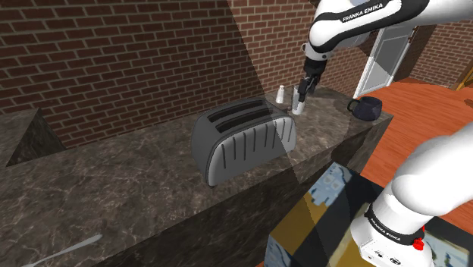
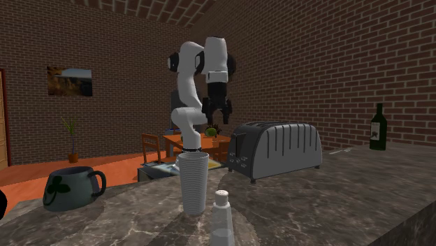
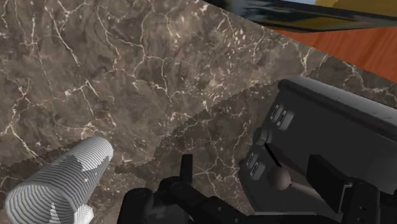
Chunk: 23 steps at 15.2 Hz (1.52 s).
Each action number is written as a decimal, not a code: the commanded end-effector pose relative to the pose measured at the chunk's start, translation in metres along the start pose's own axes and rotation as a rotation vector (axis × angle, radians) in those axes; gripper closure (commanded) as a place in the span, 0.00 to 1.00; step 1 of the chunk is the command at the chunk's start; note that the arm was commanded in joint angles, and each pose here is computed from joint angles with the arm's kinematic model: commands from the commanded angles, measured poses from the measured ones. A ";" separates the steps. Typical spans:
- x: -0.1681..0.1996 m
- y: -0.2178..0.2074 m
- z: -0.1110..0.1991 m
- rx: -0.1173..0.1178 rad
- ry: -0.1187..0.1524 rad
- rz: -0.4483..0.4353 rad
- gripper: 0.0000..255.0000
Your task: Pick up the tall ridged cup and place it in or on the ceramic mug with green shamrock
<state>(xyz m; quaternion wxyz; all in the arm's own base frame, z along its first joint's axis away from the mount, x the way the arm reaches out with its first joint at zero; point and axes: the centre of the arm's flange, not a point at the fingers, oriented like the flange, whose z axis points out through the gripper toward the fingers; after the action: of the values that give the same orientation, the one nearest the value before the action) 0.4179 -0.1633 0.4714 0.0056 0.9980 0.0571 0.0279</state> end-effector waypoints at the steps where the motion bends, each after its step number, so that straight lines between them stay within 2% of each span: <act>1: 0.008 0.023 0.008 -0.013 0.017 0.001 0.00; 15: 0.078 0.164 0.065 -0.093 0.124 0.010 0.00; 23: 0.085 0.174 0.103 -0.096 0.128 0.011 0.00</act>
<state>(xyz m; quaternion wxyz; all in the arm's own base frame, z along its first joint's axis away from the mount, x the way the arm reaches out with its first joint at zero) 0.5264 -0.3266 0.3816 0.0495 0.9930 0.0506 0.0944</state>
